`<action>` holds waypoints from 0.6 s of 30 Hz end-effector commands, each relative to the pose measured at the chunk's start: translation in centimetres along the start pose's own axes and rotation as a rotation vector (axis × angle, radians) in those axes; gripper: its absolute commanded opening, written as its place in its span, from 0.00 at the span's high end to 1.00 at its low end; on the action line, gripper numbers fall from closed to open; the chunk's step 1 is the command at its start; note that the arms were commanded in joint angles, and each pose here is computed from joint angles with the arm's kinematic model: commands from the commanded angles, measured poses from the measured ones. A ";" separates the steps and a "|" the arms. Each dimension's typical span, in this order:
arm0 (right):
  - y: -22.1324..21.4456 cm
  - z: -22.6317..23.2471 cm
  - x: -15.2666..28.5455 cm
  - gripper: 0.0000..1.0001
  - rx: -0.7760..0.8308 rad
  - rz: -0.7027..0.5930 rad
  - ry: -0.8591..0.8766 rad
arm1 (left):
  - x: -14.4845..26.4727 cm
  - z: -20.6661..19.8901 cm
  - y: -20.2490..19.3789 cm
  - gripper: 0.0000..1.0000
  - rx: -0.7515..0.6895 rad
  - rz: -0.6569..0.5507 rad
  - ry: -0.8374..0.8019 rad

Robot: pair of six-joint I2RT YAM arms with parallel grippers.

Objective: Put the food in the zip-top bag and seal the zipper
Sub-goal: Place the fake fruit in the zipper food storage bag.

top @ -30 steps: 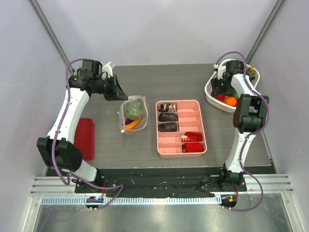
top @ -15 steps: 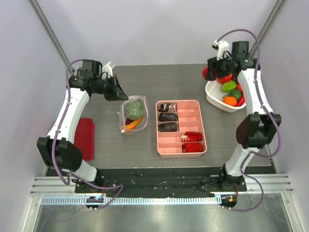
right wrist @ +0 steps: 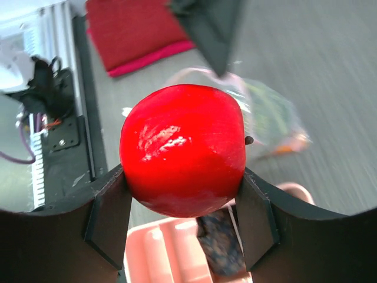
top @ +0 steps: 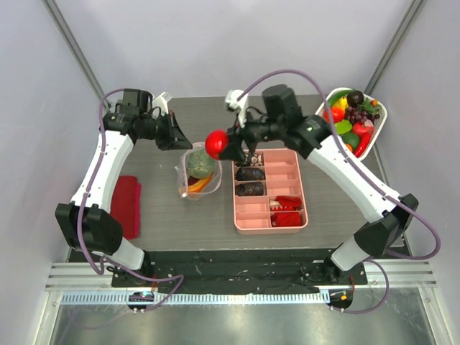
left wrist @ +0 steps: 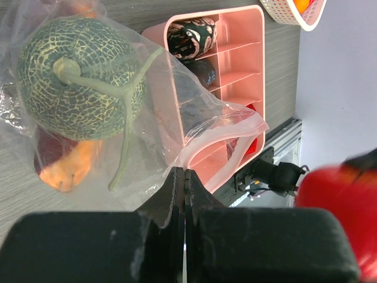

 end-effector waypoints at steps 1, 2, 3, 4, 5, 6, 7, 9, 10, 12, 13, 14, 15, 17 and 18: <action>-0.8 1.0 -3.9 0.98 0.079 0.060 0.007 | 0.0 -1.2 0.7 1.00 -0.017 -0.015 -0.055; -1.4 1.5 -4.9 0.98 0.096 0.094 0.005 | 0.0 -1.2 0.7 1.00 -0.017 -0.015 -0.055; -2.0 1.8 -5.4 0.98 0.101 0.124 0.009 | 0.0 -1.2 0.7 1.00 -0.017 -0.015 -0.055; -3.4 1.7 -6.7 0.98 0.095 0.163 0.018 | 0.0 -1.2 0.7 1.00 -0.017 -0.015 -0.055; -3.6 1.8 -7.3 0.99 0.102 0.180 0.012 | 0.0 -1.2 0.7 1.00 -0.017 -0.015 -0.055; -4.3 2.0 -7.7 0.99 0.099 0.206 0.021 | 0.0 -1.2 0.6 1.00 -0.017 -0.014 -0.058; -5.2 1.9 -8.6 0.99 0.092 0.235 0.026 | 0.0 -1.2 0.6 1.00 -0.017 -0.014 -0.058; -5.6 1.9 -9.5 0.94 0.095 0.265 0.018 | 0.1 -1.3 0.6 1.00 -0.019 -0.014 -0.060; -6.1 2.0 -10.3 0.89 0.092 0.280 0.026 | 0.1 -1.3 0.6 1.00 -0.019 -0.013 -0.063; -5.1 2.4 -10.8 0.60 0.097 0.261 0.040 | 0.1 -1.2 0.5 1.00 -0.018 -0.010 -0.061; -4.6 2.5 -10.8 0.46 0.095 0.246 0.045 | 0.1 -1.2 0.6 1.00 -0.018 -0.014 -0.060; -3.7 2.6 -10.5 0.19 0.090 0.223 0.049 | 0.1 -1.2 0.5 1.00 -0.016 -0.011 -0.059; -3.0 2.8 -10.3 0.08 0.090 0.200 0.056 | 0.1 -1.2 0.5 1.00 -0.017 -0.012 -0.060; -1.6 2.9 -9.2 0.00 0.098 0.168 0.045 | 0.1 -1.2 0.5 1.00 -0.017 -0.013 -0.059; -1.4 3.0 -8.8 0.00 0.095 0.167 0.042 | 0.1 -1.2 0.4 1.00 -0.018 -0.011 -0.059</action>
Point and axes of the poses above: each gripper's point midway between its finger pads, its own x axis back along the fingers, its own z axis along the line the jaws close on, y = z × x, the point moved 1 cm from there along x, back along the fingers, and after that the axes turned 15 degrees about x, right-handed, at the moved point
